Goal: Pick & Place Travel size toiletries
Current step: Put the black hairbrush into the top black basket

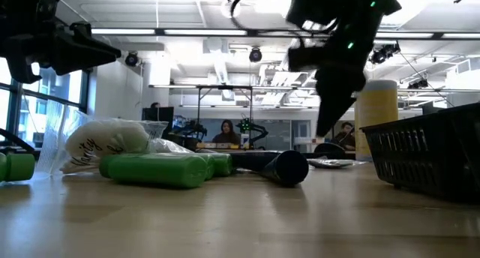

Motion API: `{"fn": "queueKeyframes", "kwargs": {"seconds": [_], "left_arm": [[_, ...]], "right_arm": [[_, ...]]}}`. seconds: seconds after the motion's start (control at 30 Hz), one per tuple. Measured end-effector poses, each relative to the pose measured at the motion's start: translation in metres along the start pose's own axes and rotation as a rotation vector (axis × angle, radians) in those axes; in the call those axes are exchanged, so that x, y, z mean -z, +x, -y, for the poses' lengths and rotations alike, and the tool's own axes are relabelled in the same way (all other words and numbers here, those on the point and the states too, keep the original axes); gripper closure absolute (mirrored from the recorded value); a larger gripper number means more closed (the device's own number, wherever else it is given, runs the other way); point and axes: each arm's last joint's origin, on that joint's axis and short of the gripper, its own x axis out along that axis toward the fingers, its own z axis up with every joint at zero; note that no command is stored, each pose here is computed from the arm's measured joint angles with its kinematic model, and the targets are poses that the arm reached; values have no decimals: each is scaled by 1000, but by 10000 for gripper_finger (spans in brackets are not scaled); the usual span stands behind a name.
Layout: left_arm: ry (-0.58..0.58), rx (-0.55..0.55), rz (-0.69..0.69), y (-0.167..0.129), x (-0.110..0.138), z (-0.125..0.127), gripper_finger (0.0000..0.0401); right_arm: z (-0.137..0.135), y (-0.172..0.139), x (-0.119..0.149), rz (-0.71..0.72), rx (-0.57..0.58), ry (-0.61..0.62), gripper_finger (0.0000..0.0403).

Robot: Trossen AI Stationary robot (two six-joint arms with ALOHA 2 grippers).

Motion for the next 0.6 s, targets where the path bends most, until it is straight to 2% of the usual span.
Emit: {"fn": "queueKeyframes", "kwargs": {"seconds": [0.13,0.3,0.6], "left_arm": [[-1,0,0,0,0,0,299],[0,0,0,0,0,0,299],[1,2,-3,0,0,0,299]], "right_arm": [[-4,24,1,-1,123,70,216],[-6,43,5,-9,240,101,215],[3,51,1,-7,258,198,215]]}}
